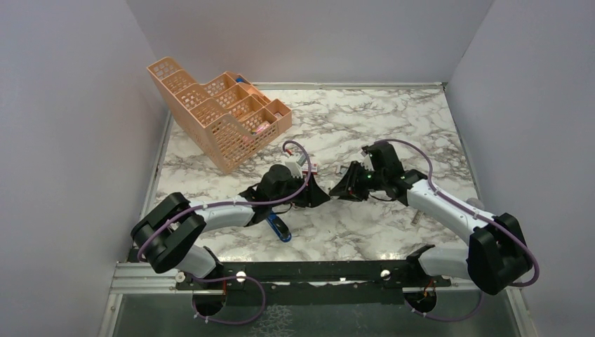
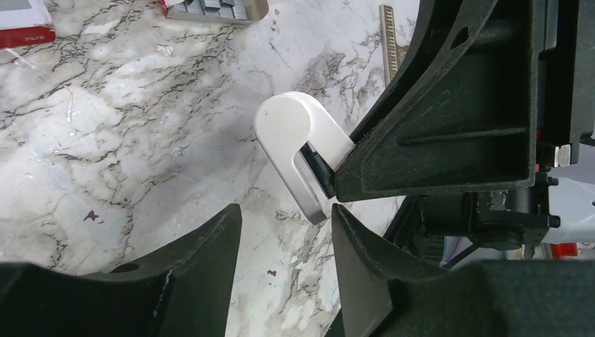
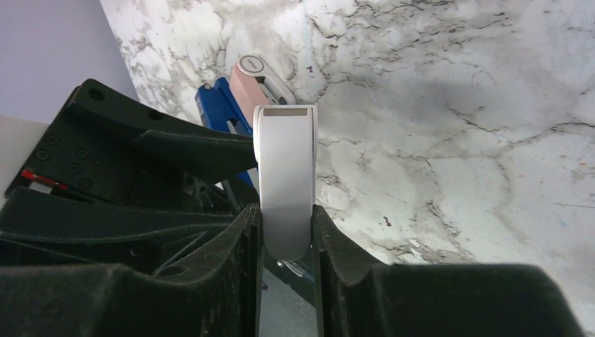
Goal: Load the staples into the stapler
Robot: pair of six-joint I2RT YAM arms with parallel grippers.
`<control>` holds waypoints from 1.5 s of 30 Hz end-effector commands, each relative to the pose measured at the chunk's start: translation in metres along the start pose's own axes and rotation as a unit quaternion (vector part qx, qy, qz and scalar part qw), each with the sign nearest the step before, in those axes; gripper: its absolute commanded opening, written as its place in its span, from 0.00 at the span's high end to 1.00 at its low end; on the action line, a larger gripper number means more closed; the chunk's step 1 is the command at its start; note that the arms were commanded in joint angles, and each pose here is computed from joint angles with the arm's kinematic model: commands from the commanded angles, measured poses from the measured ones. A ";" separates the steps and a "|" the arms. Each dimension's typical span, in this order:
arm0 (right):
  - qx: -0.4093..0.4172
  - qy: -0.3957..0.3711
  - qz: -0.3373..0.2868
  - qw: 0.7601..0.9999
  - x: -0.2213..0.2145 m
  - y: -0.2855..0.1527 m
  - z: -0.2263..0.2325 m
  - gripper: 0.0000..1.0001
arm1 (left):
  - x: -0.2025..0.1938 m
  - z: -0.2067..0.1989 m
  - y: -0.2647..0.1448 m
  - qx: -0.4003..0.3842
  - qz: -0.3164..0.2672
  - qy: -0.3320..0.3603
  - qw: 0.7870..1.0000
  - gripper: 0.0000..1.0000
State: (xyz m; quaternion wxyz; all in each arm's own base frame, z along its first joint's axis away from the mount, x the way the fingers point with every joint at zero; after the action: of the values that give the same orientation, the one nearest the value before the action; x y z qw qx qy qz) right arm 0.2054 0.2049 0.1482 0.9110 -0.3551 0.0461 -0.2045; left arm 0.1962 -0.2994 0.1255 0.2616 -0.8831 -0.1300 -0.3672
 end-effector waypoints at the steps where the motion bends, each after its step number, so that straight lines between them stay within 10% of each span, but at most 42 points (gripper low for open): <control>1: 0.047 -0.003 0.010 0.999 -0.001 -0.005 0.018 0.78 | 0.001 -0.009 0.000 -0.036 -0.011 0.002 0.999 0.47; 6: 0.054 0.005 0.013 0.998 -0.002 -0.004 0.018 0.78 | -0.001 -0.007 -0.002 -0.033 -0.017 0.001 0.999 0.48; 23: 0.032 -0.011 0.038 0.999 -0.004 -0.015 0.008 0.79 | -0.017 0.016 0.002 0.017 0.002 0.006 1.000 0.94; 45: 0.007 -0.037 -0.023 0.999 0.040 -0.027 -0.009 0.71 | -0.022 0.020 0.000 0.012 0.042 0.095 0.995 1.00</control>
State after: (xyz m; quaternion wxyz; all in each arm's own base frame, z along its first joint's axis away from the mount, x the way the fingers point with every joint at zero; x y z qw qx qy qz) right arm 0.2141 0.1751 0.1539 0.9174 -0.3453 0.0502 -0.1916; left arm 0.1965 -0.2970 0.1068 0.2789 -0.8595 -0.1079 -0.4146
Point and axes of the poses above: each gripper's point midway between its finger pads, its own y axis out along the fingers, its own z axis along the line the jaws close on, x = y × z, the point moved 5 cm from there along -y, back along the fingers, and after that the axes turned 9 degrees about y, right-handed, at the moved point
